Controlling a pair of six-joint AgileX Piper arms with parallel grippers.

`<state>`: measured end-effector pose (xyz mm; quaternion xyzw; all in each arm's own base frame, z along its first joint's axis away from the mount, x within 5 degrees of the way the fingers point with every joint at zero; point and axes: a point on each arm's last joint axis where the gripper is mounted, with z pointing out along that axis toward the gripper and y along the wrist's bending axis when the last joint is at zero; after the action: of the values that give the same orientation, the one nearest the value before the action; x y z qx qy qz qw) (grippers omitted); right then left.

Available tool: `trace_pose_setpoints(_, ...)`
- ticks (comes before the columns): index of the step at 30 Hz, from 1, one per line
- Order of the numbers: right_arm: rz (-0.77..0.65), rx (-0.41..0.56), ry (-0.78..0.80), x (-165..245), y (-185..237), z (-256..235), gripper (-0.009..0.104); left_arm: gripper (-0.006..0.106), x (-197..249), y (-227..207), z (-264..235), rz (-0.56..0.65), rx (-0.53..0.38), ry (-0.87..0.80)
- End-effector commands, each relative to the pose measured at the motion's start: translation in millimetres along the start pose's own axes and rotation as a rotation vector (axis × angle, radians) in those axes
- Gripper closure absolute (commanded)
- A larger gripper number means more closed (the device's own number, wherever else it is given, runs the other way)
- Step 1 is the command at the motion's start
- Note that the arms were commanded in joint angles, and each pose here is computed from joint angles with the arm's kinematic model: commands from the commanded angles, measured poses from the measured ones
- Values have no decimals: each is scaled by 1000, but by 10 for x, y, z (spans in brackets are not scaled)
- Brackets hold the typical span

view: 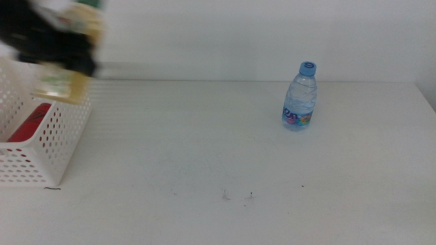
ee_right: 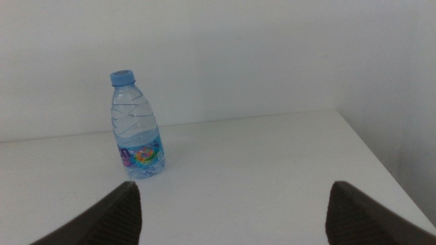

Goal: Use arms to grab the bottles and put them into the dustbin to the left of the table.

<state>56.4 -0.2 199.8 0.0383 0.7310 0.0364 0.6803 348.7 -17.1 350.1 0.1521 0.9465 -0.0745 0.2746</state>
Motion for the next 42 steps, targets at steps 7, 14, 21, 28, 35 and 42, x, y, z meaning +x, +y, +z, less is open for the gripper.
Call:
trace_pose_setpoints(7,-12,7,-9,3,-5,-1,8,102,69,865,-447,-161,-125,-57)
trace_pose_setpoints(14,-12,7,-9,3,-5,-1,8,102,190,1188,-86,-221,-121,47)
trace_pose_setpoints(21,-12,7,-9,3,-5,-1,8,102,271,1357,397,-241,-70,132)
trace_pose_setpoints(28,-12,7,-9,3,-5,-1,8,90,373,1482,748,-255,-57,202)
trace_pose_setpoints(35,-12,7,-9,3,-5,-1,8,32,387,1503,817,-239,-51,206)
trace_pose_setpoints(42,-12,7,-9,3,-5,-1,8,7,234,1370,412,-231,-72,92)
